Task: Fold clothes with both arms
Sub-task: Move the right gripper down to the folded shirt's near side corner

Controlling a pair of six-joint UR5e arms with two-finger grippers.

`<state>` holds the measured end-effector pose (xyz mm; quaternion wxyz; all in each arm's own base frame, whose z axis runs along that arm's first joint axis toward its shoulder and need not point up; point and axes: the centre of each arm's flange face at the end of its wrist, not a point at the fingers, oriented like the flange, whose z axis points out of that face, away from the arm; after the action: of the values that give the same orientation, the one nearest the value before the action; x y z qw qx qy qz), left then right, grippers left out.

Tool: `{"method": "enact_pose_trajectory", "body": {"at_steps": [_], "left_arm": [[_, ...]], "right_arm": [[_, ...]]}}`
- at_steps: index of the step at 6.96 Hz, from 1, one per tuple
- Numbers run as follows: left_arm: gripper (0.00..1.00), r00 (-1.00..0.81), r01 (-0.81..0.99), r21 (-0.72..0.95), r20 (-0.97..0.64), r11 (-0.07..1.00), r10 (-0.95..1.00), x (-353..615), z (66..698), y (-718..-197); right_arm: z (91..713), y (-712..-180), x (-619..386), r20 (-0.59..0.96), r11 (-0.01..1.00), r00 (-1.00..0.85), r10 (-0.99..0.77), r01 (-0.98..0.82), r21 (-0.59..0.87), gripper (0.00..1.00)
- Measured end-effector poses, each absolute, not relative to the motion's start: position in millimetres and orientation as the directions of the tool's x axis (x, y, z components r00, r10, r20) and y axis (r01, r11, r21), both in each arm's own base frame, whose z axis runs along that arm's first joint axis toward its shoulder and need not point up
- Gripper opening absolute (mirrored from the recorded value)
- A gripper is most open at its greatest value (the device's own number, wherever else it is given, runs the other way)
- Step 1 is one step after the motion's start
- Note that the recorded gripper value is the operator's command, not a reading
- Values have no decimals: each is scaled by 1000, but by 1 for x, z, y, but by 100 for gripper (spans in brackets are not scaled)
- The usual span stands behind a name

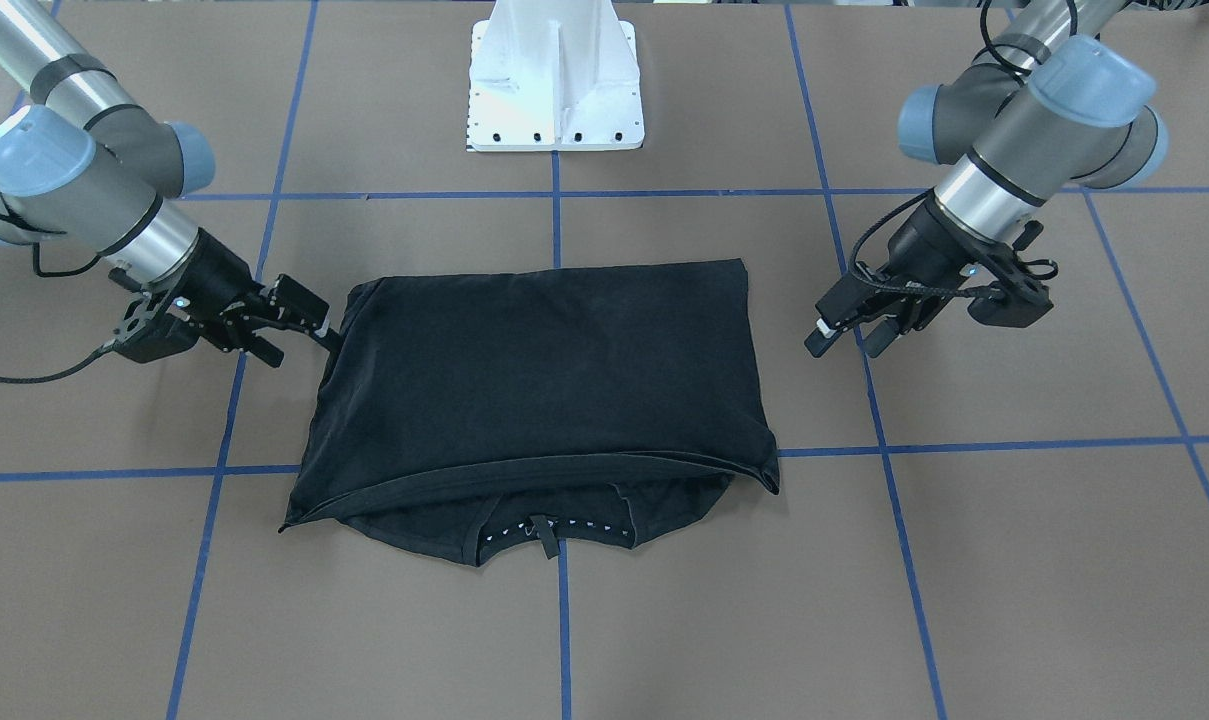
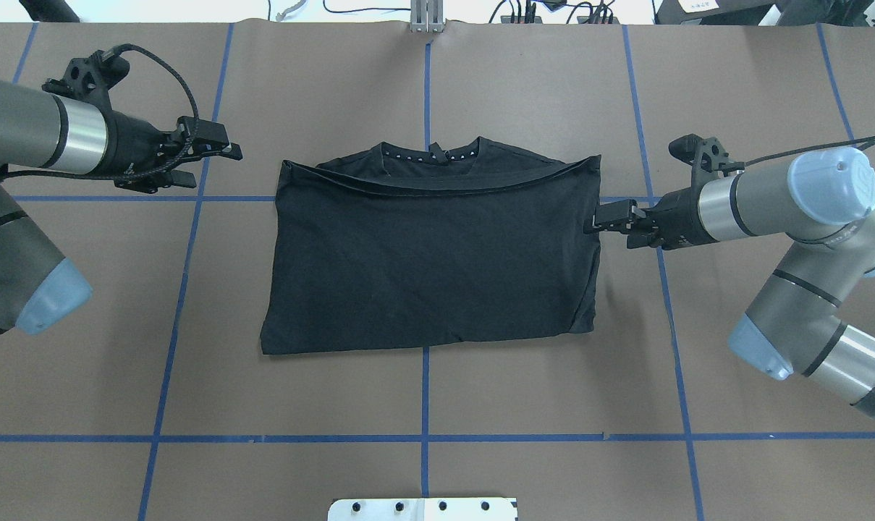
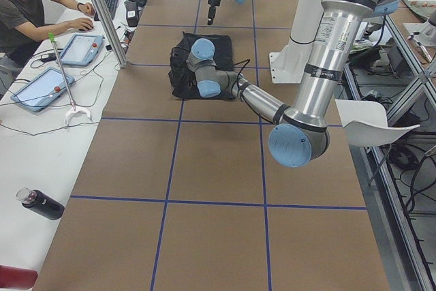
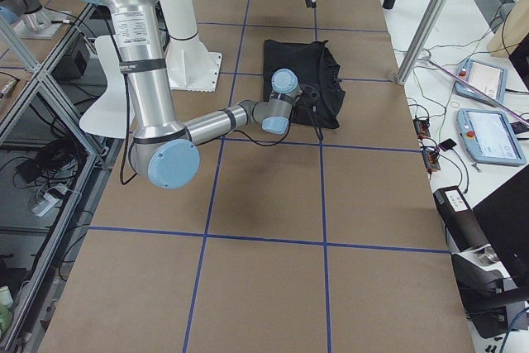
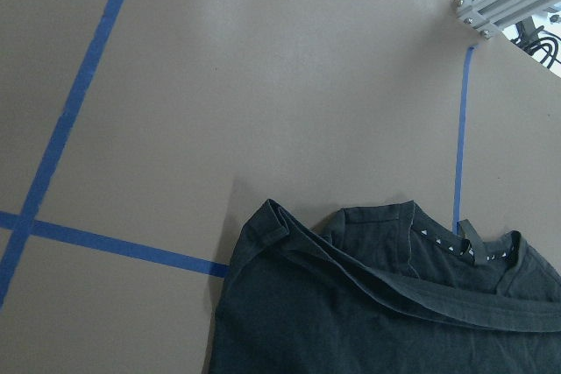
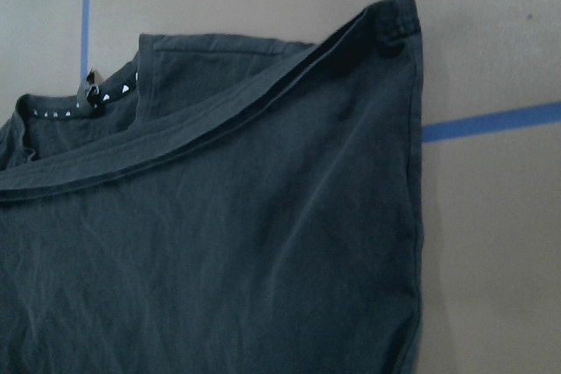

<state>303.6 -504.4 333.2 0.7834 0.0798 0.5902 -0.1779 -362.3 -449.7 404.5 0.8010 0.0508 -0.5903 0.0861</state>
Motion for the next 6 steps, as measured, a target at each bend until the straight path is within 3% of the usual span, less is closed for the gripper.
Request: {"method": "enact_pose_trajectory", "body": {"at_steps": [4,6], "left_arm": [[100,238,370,-83,-954,925,-181,292,323,-488],[100,236,372,-83,-955,925,-180,291,321,-487]], "right_arm": [[409,-397,-399,925,989,354,138,-96,-110,99],[420,-390,-406,912,988,381,152,-82,-130,88]]}}
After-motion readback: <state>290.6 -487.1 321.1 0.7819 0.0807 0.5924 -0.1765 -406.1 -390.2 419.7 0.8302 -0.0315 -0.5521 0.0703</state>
